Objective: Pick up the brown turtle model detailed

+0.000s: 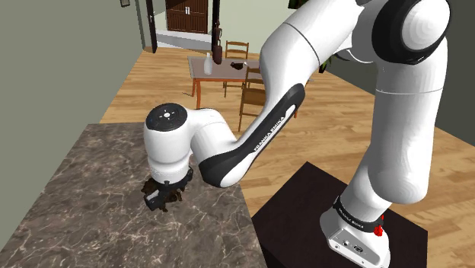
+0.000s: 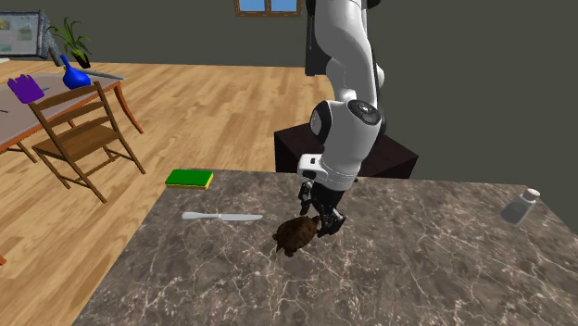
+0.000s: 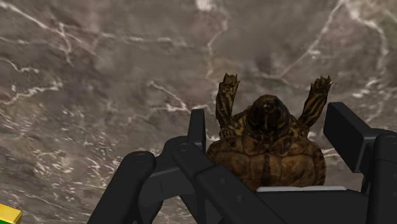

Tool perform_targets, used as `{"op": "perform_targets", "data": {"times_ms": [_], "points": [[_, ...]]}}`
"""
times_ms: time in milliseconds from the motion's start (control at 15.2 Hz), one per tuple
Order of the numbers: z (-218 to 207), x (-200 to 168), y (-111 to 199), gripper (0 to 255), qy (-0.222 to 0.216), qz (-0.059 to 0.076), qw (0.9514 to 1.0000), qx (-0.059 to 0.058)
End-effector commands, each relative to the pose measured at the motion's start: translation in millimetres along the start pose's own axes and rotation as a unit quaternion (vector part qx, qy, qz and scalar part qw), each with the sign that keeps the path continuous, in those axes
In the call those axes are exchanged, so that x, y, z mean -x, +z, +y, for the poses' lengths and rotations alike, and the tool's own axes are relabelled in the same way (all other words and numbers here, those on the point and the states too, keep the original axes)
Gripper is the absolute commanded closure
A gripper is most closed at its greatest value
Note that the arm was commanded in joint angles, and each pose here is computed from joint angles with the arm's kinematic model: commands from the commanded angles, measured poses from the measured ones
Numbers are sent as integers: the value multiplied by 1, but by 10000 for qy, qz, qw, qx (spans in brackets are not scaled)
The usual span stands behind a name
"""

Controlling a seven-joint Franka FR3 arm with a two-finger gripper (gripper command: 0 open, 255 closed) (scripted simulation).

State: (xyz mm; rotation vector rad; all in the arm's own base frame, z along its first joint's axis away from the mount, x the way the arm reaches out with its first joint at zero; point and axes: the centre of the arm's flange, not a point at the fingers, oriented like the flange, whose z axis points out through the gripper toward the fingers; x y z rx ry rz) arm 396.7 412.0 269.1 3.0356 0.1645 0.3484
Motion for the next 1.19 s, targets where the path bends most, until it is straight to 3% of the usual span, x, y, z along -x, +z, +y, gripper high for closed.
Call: {"op": "perform_targets", "data": {"times_ms": [0,1122], "points": [[1,0,1,255,3,-4,10000,-2],[8,-18,-77,255,3,-4,10000,-2]]}}
